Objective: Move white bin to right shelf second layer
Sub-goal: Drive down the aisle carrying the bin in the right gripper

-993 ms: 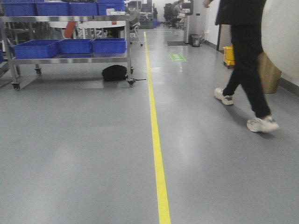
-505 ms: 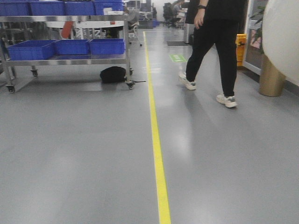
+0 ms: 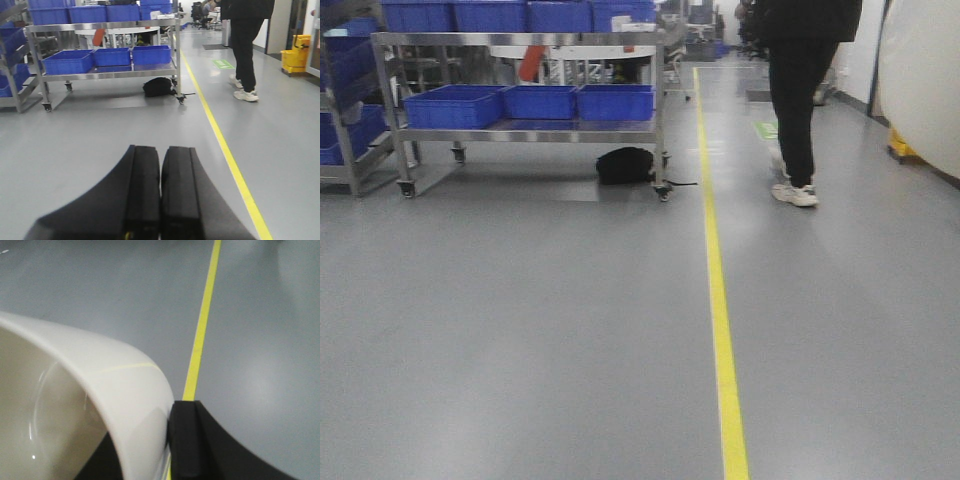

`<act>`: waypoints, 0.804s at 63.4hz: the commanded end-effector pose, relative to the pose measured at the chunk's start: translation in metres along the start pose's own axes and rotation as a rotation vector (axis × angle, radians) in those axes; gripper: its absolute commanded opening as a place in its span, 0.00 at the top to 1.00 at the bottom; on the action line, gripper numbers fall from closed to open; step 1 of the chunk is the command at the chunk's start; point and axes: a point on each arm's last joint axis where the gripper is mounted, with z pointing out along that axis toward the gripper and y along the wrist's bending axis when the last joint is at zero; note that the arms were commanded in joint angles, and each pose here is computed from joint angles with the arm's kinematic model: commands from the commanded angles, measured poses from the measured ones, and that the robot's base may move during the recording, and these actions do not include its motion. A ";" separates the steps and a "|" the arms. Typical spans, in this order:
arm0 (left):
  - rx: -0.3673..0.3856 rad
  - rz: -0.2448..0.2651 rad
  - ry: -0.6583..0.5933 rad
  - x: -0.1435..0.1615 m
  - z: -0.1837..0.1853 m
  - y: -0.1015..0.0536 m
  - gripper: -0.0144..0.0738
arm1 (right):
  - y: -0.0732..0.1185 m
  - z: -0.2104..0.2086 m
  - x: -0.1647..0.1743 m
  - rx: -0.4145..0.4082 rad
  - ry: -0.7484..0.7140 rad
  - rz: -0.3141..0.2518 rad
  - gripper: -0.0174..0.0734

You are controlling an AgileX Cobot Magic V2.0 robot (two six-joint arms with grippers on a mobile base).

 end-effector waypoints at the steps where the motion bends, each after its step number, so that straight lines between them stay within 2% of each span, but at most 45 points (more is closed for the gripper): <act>1: -0.002 -0.009 -0.063 0.004 0.000 0.000 0.74 | 0.002 -0.006 -0.018 -0.011 -0.128 0.005 0.75; 51: -0.002 -0.009 -0.063 0.004 0.000 0.000 0.74 | 0.002 -0.006 -0.018 -0.011 -0.128 0.005 0.75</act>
